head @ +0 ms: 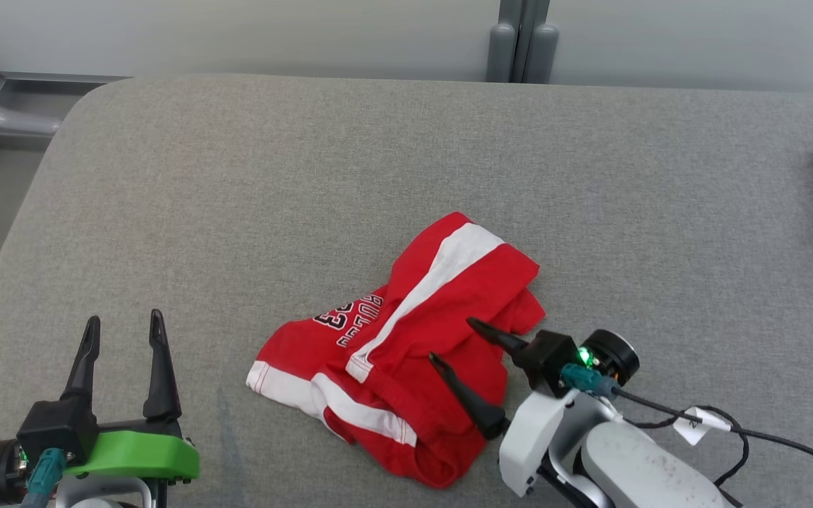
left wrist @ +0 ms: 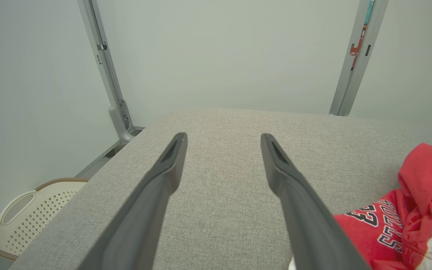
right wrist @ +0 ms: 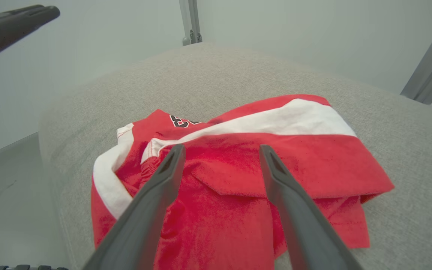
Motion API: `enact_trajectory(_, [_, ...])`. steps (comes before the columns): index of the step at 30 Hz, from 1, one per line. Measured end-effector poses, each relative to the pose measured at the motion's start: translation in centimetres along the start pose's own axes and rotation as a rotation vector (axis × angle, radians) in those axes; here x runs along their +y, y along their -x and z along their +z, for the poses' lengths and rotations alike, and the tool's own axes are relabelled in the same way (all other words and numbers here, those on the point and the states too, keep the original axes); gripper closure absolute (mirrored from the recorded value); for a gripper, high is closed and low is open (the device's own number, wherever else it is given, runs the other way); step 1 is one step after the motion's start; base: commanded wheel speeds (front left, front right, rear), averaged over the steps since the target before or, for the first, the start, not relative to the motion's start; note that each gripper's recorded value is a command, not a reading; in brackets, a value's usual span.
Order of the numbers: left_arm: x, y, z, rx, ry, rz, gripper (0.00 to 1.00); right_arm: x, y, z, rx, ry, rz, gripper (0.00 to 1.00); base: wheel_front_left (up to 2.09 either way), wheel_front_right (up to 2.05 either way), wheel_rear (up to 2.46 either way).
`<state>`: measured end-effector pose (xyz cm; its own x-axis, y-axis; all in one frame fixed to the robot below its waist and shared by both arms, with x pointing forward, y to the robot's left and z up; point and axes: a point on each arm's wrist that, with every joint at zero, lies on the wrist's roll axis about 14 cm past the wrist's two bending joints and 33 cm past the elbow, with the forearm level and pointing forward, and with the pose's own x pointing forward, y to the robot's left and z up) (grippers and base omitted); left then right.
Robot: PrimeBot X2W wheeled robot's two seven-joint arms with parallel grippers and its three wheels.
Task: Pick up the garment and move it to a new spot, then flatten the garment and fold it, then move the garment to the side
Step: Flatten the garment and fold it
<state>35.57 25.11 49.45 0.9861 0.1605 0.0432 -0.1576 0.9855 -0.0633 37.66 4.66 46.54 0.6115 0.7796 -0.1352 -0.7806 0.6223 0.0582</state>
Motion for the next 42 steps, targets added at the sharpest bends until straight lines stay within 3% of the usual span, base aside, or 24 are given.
enact_trajectory(17, [0.3,0.3,-1.0,0.032,0.008,0.013,0.00,5.8,1.2,-6.5,0.218,0.013,0.189,0.00,0.00,0.00,0.00])
enact_trajectory(22, [0.5,0.3,-1.0,0.035,0.011,0.022,0.00,5.1,0.5,-8.0,0.264,0.111,0.194,0.00,0.00,0.00,0.00])
enact_trajectory(26, [0.6,0.4,-1.1,0.037,0.011,0.026,0.00,5.4,-0.3,-8.6,0.277,0.109,0.189,0.00,0.00,0.00,0.00])
enact_trajectory(27, [0.6,0.5,-1.1,0.038,0.012,0.028,0.00,5.6,-0.5,-8.7,0.278,0.104,0.189,0.58,0.00,0.00,0.00])
enact_trajectory(28, [0.7,0.5,-1.1,0.037,0.012,0.030,0.00,5.7,-0.7,-8.7,0.270,0.102,0.190,1.00,0.00,0.00,0.00])
enact_trajectory(33, [1.0,0.6,-0.9,0.032,0.012,0.040,0.00,3.6,-1.3,-7.5,0.208,0.089,0.125,1.00,0.00,0.00,0.00])
enact_trajectory(42, [-0.2,0.1,-1.0,0.029,0.022,0.005,0.00,-7.2,2.0,-4.0,0.089,0.056,-0.202,1.00,0.00,0.00,0.00])
